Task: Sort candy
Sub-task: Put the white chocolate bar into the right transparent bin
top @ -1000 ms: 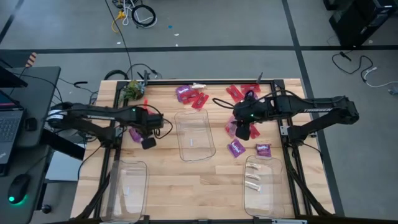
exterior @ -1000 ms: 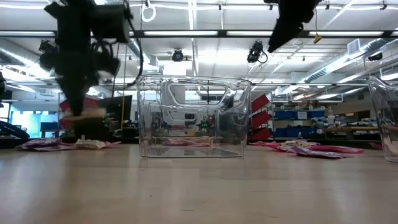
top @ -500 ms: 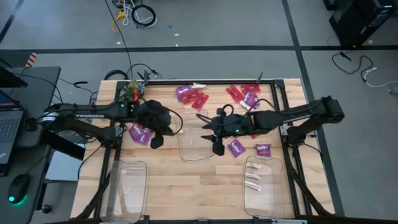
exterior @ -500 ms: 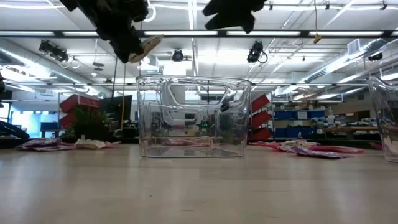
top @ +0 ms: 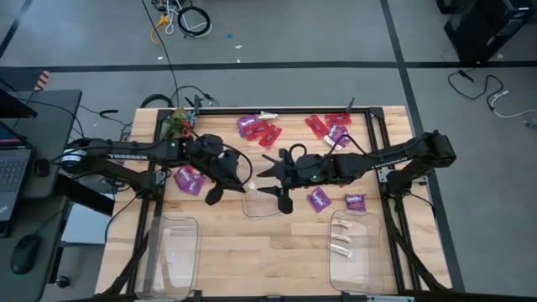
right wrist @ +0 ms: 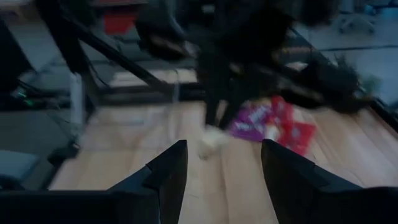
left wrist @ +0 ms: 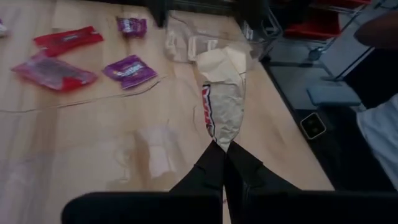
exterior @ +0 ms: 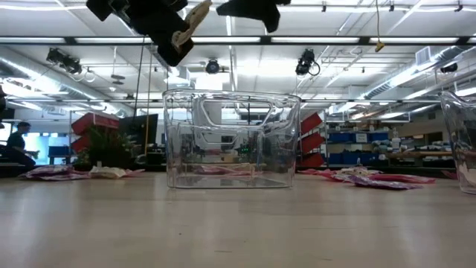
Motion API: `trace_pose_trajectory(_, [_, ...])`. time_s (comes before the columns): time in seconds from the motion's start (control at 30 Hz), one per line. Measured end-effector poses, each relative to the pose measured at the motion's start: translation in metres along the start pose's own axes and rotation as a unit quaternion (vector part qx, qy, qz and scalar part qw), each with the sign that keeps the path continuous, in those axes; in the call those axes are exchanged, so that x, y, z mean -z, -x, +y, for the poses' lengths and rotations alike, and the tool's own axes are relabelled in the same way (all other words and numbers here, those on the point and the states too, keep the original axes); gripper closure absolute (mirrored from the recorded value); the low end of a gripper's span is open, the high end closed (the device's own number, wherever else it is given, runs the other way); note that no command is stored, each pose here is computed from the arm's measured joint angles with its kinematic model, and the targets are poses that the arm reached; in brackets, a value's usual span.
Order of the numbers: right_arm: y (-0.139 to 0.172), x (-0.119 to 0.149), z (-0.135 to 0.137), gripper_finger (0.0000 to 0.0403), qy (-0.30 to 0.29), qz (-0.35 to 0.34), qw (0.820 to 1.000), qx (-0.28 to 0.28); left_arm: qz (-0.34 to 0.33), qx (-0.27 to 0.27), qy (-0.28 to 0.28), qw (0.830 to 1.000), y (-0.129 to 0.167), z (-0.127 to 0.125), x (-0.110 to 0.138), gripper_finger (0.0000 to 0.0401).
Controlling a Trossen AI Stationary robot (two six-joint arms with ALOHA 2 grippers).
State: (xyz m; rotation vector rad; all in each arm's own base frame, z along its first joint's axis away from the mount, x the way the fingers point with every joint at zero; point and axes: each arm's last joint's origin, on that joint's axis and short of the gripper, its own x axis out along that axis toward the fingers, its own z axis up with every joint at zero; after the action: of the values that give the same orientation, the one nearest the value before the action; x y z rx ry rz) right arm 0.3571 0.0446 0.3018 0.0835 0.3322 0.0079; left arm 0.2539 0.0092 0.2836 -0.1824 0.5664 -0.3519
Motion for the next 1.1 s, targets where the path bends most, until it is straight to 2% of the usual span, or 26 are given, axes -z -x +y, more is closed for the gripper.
trace_pose_trajectory(0.3, [-0.001, 0.001, 0.002, 0.0221, -0.002, 0.0, 1.0, -0.016, -0.023, 0.02, -0.012, 0.999, -0.015, 0.004, -0.004, 0.04])
trace_pose_trajectory(0.53, [-0.001, 0.001, 0.003, 0.025, -0.001, 0.005, 1.0, -0.029, -0.045, 0.029, -0.019, 0.998, -0.015, 0.003, -0.009, 0.04])
trace_pose_trajectory(0.67, [-0.001, 0.002, 0.003, 0.0285, 0.006, 0.006, 1.0, -0.029, -0.045, 0.032, -0.012, 0.998, -0.015, 0.003, -0.009, 0.04])
trace_pose_trajectory(0.87, [-0.001, 0.001, 0.003, 0.0383, 0.026, 0.003, 0.999, -0.03, -0.049, 0.032, -0.011, 0.998, -0.015, 0.003, -0.01, 0.0394])
trace_pose_trajectory(1.1, [0.001, 0.0, 0.003, 0.0397, 0.032, 0.002, 0.999, -0.029, -0.051, 0.024, -0.014, 0.998, -0.015, 0.003, -0.01, 0.0382])
